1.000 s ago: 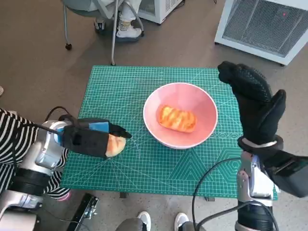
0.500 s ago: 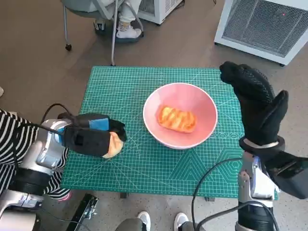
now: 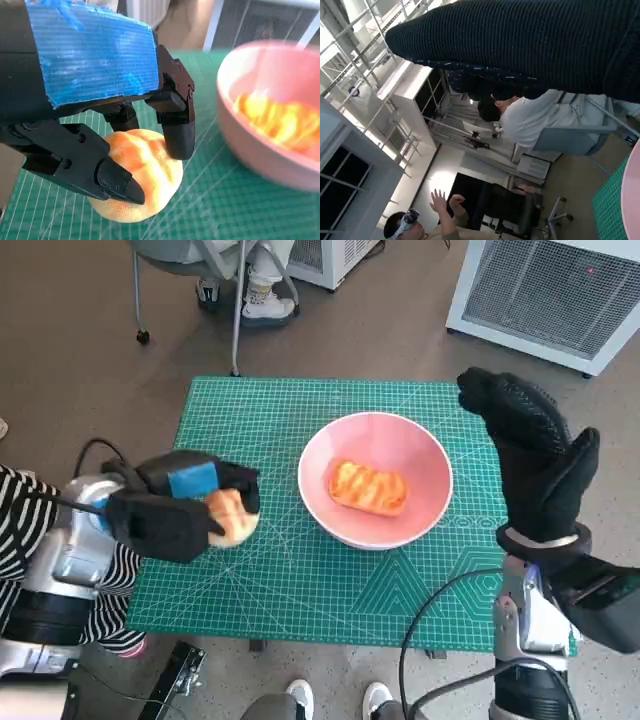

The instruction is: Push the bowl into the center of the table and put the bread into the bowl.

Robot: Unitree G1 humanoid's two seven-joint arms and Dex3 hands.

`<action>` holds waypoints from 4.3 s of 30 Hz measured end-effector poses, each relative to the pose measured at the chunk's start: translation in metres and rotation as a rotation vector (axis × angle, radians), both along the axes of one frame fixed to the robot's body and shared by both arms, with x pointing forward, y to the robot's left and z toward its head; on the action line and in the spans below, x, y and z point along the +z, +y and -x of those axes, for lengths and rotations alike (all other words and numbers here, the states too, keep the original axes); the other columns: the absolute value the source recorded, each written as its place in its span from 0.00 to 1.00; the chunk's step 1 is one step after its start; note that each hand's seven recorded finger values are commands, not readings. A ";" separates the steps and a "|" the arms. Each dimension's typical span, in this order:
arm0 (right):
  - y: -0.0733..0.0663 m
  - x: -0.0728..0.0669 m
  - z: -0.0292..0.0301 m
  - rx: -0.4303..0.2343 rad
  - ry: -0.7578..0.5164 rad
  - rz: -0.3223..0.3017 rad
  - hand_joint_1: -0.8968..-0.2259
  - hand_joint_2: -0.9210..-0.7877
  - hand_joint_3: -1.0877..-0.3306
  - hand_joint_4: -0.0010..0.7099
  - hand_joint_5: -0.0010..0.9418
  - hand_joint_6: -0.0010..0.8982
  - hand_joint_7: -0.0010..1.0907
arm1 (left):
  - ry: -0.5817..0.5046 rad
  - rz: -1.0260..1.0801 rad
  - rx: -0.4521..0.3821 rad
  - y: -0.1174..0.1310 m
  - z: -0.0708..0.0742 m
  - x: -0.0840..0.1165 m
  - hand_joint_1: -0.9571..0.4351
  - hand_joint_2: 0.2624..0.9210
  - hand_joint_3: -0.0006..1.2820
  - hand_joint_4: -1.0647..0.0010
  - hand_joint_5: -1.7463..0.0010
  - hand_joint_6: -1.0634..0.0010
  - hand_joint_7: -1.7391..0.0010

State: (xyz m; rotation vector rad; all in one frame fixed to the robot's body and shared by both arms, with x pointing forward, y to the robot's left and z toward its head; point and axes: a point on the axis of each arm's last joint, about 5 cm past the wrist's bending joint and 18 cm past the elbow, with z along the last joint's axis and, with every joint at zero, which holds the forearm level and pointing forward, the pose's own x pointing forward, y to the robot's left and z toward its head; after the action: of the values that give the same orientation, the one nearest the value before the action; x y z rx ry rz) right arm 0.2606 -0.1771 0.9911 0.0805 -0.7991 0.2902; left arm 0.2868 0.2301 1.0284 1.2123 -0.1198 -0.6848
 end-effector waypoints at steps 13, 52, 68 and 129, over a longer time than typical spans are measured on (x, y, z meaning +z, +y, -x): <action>0.000 -0.001 0.0002 -0.003 0.003 -0.004 0.28 0.00 0.48 0.30 0.00 0.11 0.37 | -0.151 0.109 -0.045 -0.008 0.009 0.032 0.69 1.00 0.06 0.34 0.35 0.44 0.30; -0.004 -0.001 0.0067 -0.035 0.003 -0.026 0.29 0.00 0.47 0.28 0.00 0.10 0.38 | -0.061 0.199 -0.250 -0.112 -0.045 0.037 0.64 0.79 0.04 0.77 0.96 0.73 0.91; -0.006 0.001 0.0105 -0.058 -0.010 -0.036 0.28 0.00 0.48 0.29 0.01 0.10 0.38 | 0.001 0.204 -0.254 -0.106 -0.053 0.024 0.51 0.77 0.01 0.97 1.00 0.80 0.99; -0.006 0.027 -0.0091 -0.060 -0.059 0.046 0.28 0.00 0.51 0.27 0.00 0.12 0.39 | -0.145 1.418 -0.252 -0.080 -0.012 -0.045 0.26 1.00 0.14 0.98 0.99 1.00 0.82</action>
State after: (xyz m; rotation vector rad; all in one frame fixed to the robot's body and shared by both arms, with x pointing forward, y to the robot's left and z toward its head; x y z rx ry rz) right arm 0.2698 -0.1828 1.0177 0.0048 -0.8519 0.2546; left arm 0.2989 0.1503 0.9838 -0.1324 -0.7480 -0.5222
